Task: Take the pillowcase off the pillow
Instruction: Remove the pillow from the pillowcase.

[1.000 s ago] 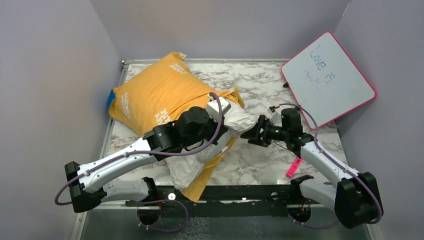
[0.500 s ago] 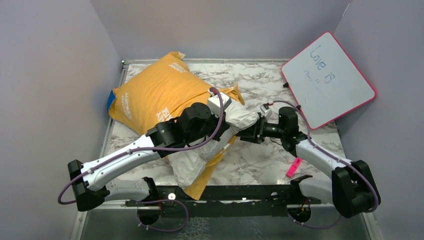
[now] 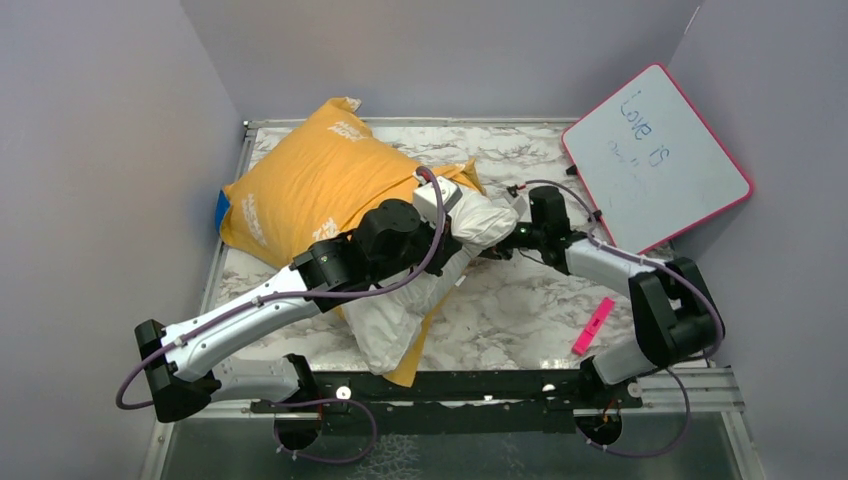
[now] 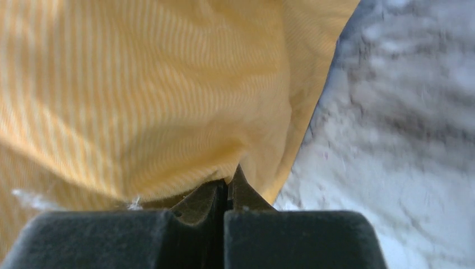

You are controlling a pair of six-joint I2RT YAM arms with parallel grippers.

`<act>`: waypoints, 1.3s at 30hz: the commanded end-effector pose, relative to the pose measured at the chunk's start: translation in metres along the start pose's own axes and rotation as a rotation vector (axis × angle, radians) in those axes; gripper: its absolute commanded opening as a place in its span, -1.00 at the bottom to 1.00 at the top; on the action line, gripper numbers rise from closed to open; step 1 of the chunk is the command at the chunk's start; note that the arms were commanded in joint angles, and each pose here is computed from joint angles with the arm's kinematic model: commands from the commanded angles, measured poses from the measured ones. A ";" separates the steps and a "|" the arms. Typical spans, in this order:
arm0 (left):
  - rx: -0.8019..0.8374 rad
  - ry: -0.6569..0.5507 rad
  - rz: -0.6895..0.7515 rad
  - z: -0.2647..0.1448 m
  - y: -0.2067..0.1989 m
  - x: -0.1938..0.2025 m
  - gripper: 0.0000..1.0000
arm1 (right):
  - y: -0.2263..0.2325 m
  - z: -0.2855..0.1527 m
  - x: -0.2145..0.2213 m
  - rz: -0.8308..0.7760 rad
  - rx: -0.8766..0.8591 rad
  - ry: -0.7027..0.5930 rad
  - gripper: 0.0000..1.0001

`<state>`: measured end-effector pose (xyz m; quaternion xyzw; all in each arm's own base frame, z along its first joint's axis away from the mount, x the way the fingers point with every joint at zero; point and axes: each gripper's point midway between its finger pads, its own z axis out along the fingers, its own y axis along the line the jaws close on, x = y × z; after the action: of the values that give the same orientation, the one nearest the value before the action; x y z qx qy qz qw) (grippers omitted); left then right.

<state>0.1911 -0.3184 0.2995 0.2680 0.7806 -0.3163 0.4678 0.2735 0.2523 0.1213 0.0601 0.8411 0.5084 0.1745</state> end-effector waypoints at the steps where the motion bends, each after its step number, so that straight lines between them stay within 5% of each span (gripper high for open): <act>1: 0.164 -0.268 -0.068 -0.037 -0.038 -0.086 -1.00 | -0.004 0.032 -0.043 -0.038 0.035 -0.025 -0.99; 7: 0.229 -0.306 -0.060 -0.051 -0.050 -0.099 -1.00 | -0.024 0.069 -0.059 -0.038 0.129 0.057 -0.99; 14: 0.181 -0.288 -0.057 -0.042 -0.040 -0.089 -1.00 | -0.032 0.044 -0.051 -0.098 0.243 0.044 -0.93; 20: 0.084 -0.258 -0.061 -0.022 -0.024 -0.079 -1.00 | -0.037 -0.018 -0.037 -0.175 0.395 -0.091 -0.30; 26: 0.064 -0.251 -0.097 0.007 0.003 -0.084 -1.00 | -0.036 -0.067 0.009 -0.057 0.404 -0.171 0.34; 31: 0.080 -0.217 -0.141 0.044 0.021 -0.093 -1.00 | -0.020 -0.104 0.028 0.001 0.314 -0.333 0.50; 32: 0.116 -0.211 -0.148 0.052 0.017 -0.092 -0.94 | -0.021 -0.114 0.028 0.005 0.324 -0.376 0.50; 34: 0.245 -0.177 -0.145 0.069 -0.003 -0.089 -0.27 | -0.023 -0.133 0.027 0.005 0.365 -0.457 0.59; 37: 0.366 -0.036 -0.127 0.092 -0.025 -0.079 0.24 | -0.019 -0.155 0.024 0.001 0.391 -0.537 0.71; 39: 0.321 -0.046 -0.108 0.090 -0.018 -0.083 0.47 | -0.008 -0.157 0.023 -0.027 0.358 -0.540 0.72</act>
<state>0.2783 -0.3903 0.3085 0.2427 0.7664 -0.4177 0.4234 0.1990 0.1427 0.1742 0.1750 0.8398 0.3546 0.3720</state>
